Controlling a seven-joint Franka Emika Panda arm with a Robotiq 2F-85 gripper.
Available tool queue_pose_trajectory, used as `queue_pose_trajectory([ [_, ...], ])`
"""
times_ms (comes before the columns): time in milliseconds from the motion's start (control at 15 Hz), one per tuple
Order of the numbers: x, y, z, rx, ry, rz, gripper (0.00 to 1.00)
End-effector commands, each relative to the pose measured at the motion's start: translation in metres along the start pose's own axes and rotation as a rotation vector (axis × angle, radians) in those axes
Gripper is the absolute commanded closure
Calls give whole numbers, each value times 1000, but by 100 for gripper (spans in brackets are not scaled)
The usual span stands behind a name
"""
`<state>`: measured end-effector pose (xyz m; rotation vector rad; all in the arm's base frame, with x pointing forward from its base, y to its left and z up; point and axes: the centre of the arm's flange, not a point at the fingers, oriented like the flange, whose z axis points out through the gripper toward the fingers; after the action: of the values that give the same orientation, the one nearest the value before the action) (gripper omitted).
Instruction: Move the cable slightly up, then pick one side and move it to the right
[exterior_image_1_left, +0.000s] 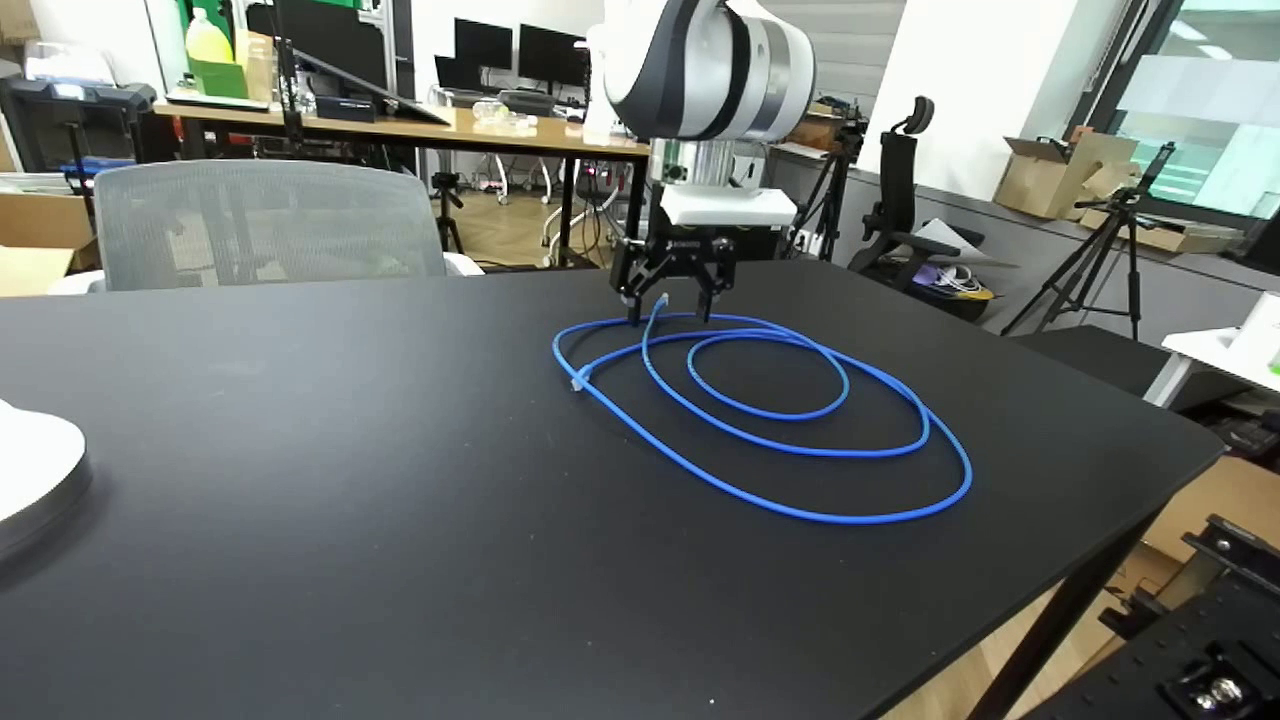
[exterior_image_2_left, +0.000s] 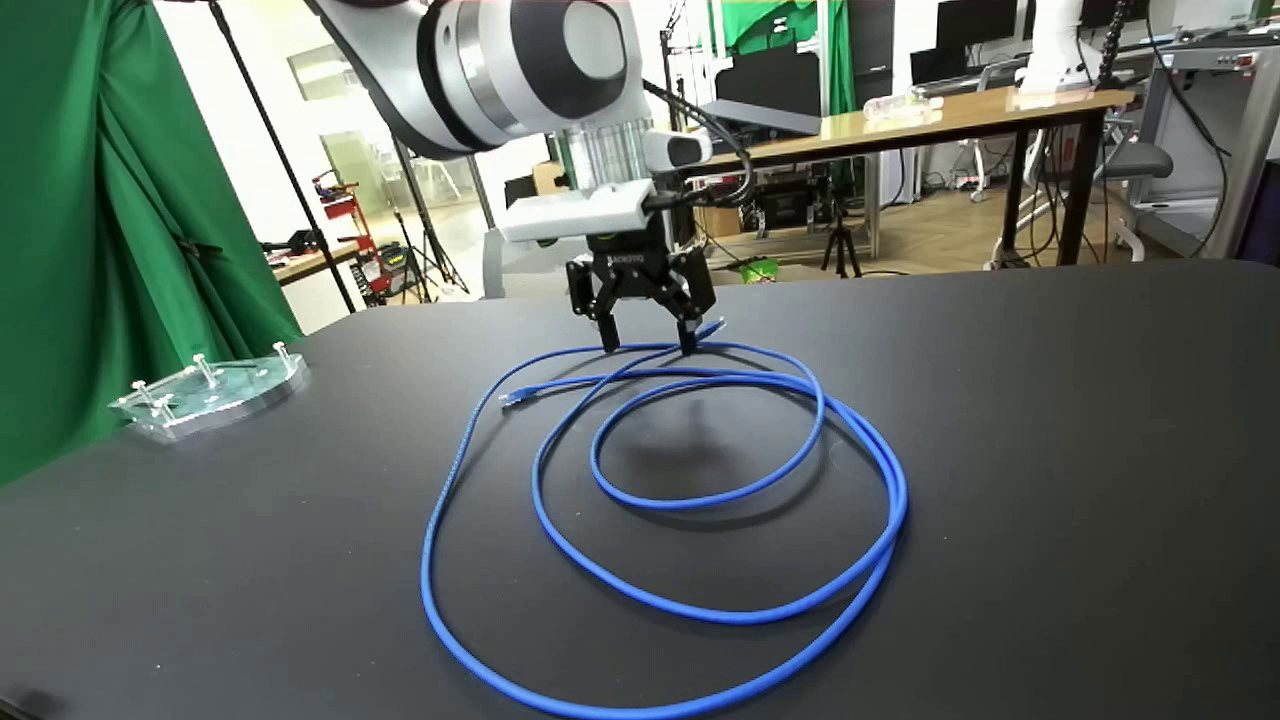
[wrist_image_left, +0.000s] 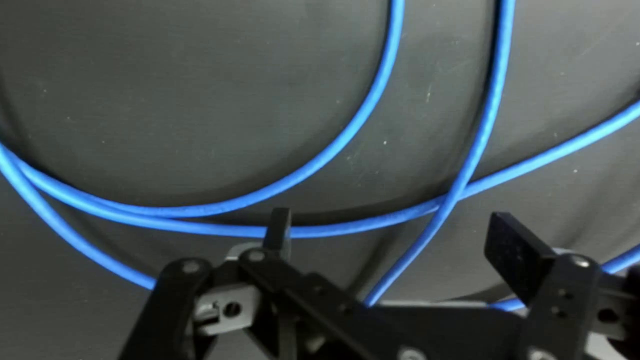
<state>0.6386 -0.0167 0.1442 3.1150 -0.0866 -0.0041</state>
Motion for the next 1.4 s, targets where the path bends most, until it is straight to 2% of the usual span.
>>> queue_pose_trajectory([
  [0,22,-1,13,-3,-10,39,0],
  [133,27,-3,19,-3,-8,37,27],
  [800,38,-6,9,-17,33,19,96],
  [933,38,-6,5,-21,40,19,100],
  [1333,28,-5,-18,-49,86,17,98],
])
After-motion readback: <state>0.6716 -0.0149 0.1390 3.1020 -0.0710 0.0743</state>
